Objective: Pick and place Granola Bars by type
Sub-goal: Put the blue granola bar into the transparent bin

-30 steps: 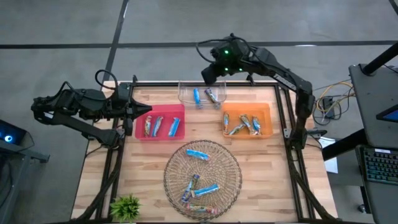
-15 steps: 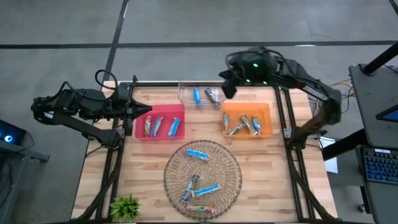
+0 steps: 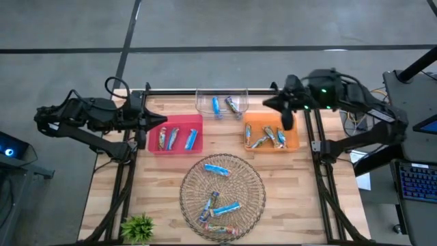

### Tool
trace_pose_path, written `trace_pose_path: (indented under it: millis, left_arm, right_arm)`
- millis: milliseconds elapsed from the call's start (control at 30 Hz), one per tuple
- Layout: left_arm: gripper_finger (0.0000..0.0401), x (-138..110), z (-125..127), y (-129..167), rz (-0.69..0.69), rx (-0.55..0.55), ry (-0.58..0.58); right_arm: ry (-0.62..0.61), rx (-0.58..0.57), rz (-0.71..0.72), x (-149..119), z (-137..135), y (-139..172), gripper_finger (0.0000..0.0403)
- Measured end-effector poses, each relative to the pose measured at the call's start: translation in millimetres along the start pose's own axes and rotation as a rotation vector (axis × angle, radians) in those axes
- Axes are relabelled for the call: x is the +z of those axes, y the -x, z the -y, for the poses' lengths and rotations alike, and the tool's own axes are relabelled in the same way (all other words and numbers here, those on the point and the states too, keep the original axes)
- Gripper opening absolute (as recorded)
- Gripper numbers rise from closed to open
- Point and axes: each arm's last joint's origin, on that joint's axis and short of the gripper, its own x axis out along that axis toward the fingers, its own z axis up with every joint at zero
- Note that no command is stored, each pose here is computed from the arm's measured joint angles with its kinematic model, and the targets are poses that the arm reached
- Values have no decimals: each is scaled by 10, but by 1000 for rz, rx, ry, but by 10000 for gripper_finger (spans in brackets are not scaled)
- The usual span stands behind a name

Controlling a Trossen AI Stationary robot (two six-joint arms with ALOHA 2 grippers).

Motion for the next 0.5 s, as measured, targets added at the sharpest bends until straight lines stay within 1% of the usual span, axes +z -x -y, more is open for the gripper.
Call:
trace_pose_path:
  millis: [100,167,300,500]
  left_arm:
    - [0,-1,21,-44,-10,3,-5]
    - [0,-5,46,-96,-22,7,-14]
    - [0,-1,112,-231,-36,12,-50]
    - [0,91,255,-448,15,-24,-77]
  right_arm:
    - [12,97,7,-64,-58,155,8]
    - [21,134,13,-100,-93,241,8]
    - [49,181,29,-144,-153,362,8]
    - [62,212,31,-195,-184,428,8]
